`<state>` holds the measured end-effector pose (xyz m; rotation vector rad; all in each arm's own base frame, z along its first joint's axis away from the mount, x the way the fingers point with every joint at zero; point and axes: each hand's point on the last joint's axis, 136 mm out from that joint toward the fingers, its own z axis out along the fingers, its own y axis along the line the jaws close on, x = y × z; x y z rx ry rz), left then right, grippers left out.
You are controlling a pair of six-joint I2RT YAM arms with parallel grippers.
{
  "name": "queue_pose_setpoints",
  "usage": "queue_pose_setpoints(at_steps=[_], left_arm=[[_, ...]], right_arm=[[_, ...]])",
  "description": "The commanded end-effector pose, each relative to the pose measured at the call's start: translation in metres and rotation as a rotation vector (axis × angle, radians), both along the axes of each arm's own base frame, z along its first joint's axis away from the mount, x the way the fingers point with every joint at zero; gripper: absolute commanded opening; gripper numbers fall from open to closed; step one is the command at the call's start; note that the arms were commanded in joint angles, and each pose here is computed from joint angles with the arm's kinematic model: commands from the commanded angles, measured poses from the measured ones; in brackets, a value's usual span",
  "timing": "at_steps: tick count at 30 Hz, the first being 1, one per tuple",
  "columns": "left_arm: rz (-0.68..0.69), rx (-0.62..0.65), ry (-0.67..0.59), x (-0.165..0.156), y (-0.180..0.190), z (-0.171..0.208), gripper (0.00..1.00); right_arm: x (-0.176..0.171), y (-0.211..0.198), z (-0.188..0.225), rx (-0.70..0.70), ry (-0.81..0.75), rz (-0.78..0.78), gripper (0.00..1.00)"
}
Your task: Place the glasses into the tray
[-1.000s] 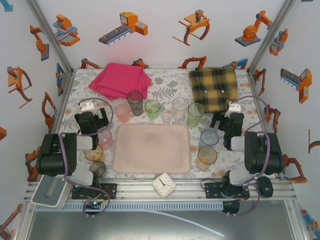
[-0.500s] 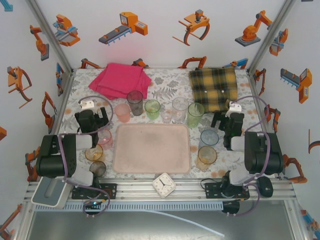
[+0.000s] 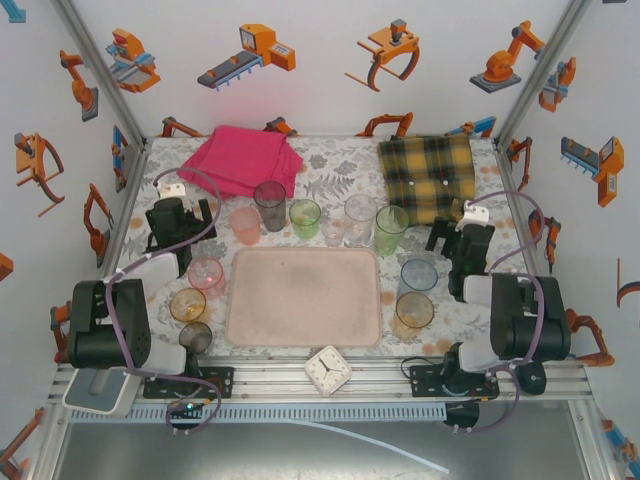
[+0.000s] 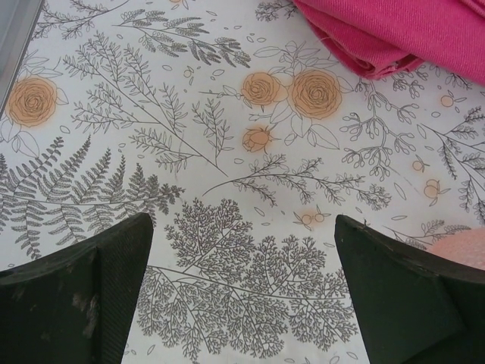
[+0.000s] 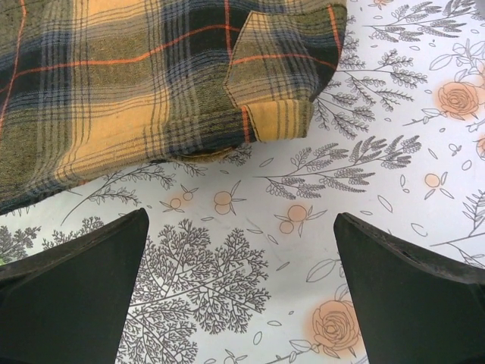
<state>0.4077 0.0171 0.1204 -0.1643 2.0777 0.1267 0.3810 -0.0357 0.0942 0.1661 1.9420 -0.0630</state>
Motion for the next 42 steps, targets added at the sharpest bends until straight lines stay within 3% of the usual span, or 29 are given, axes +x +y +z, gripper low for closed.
queue_pose_setpoints(at_steps=[1,11,15,18,23,35,39,41,42], left_arm=[[-0.008,-0.020,0.023,0.001,-0.005,0.019,0.97],[-0.037,-0.017,0.116,0.003,-0.011,0.050,0.97],[-0.074,-0.005,0.150,-0.001,-0.017,0.069,0.97],[-0.090,0.005,0.184,-0.006,-0.018,0.083,0.97],[-0.131,-0.007,0.193,-0.015,-0.025,0.103,0.97],[-0.185,-0.017,0.222,-0.028,-0.035,0.132,0.97],[-0.214,-0.008,0.221,-0.034,-0.037,0.142,0.97],[-0.218,-0.017,0.219,-0.037,-0.039,0.148,0.97],[-0.225,-0.024,0.218,-0.038,-0.040,0.152,0.97]], right_arm=[[0.001,-0.006,0.024,-0.002,-0.052,-0.032,0.99],[-0.010,-0.020,0.076,0.020,0.002,-0.133,0.99],[-0.017,-0.023,0.098,0.099,0.109,-0.201,0.99],[-0.024,-0.025,0.121,0.227,0.099,-0.280,0.99],[-0.029,0.024,0.154,0.347,0.028,-0.007,0.99],[-0.046,0.013,0.170,0.362,0.266,-0.135,0.99],[-0.052,0.014,0.176,0.503,0.307,-0.228,0.99],[-0.046,0.036,0.184,0.584,0.295,-0.111,0.99],[-0.041,0.055,0.192,0.589,0.278,0.027,0.99]])
